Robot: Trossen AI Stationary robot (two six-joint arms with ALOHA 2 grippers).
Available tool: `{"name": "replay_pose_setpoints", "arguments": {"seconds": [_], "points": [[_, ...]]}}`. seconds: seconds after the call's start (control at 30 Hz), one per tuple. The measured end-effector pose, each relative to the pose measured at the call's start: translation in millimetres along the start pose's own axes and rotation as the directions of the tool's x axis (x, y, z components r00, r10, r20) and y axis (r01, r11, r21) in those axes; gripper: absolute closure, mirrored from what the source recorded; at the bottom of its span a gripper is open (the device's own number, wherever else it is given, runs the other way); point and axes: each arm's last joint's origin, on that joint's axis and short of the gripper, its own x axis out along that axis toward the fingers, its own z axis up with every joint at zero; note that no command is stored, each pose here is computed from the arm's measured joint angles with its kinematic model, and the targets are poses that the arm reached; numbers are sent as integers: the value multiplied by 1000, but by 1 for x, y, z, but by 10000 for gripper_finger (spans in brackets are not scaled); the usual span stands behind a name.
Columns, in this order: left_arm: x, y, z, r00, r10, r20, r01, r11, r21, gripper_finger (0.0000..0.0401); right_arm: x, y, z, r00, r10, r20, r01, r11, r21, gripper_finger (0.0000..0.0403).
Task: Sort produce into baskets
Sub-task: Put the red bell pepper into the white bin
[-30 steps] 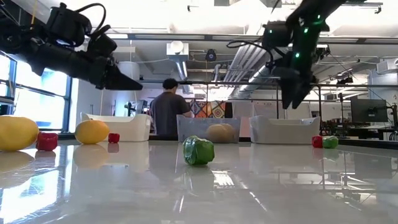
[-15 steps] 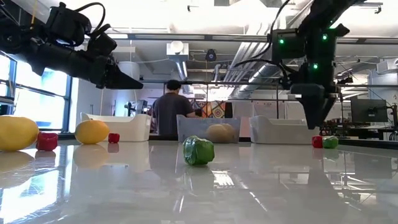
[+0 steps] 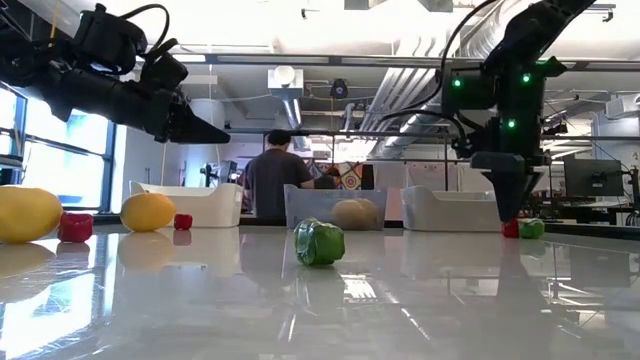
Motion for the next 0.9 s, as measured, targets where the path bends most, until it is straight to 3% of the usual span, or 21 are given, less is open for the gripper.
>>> {"name": "replay_pose_setpoints", "arguments": {"seconds": [0.37,0.53,0.7,0.9], "points": [[0,0,-1,1000,-1,-6,1,1000,-2,210,-1,1,3,999,-11,36,11,1000,-22,369],[0,0,-1,1000,-1,-6,1,1000,-2,210,-11,6,11,998,26,66,-24,999,-24,381],[0,0,-1,1000,-1,-6,1,1000,-3,210,-19,11,13,996,16,88,-20,998,52,355],[0,0,-1,1000,-1,-6,1,1000,-3,210,-17,11,6,996,-56,62,34,951,306,281]]}}
